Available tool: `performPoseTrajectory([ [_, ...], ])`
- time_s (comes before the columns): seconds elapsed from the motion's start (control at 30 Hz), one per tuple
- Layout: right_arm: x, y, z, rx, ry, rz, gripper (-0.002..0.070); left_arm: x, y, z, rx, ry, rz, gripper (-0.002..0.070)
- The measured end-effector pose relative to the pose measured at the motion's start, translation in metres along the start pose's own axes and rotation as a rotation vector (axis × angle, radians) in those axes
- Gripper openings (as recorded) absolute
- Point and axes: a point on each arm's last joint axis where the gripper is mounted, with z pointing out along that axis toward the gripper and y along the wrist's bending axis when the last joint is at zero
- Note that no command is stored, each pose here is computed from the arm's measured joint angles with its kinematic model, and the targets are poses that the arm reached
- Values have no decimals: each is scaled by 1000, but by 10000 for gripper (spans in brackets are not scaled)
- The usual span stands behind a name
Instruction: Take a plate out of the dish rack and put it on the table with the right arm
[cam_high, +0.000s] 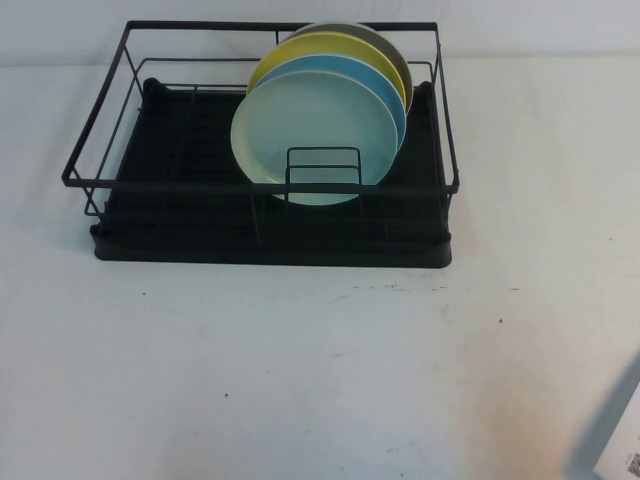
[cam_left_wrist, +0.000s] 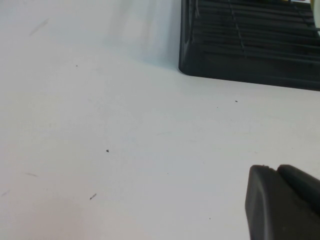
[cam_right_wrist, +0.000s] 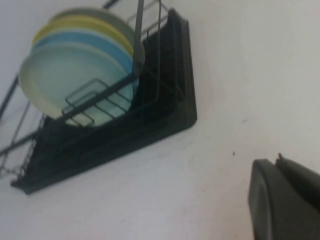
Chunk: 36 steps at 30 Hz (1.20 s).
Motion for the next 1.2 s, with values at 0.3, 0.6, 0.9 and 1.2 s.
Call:
performPoseTrajectory([
  [0.3,-51,37,54,35,292,-217,-18,0,0,0,0,0,0,-4],
  [0.6,-101,63,121,5,410,-307,-18,0,0,0,0,0,0,-4],
  [0.9,-115,101,204,-88,515,-433,-18,0,0,0,0,0,0,-4],
  [1.2,-106,137,271,-168,606,-641,-18,0,0,0,0,0,0,-4],
])
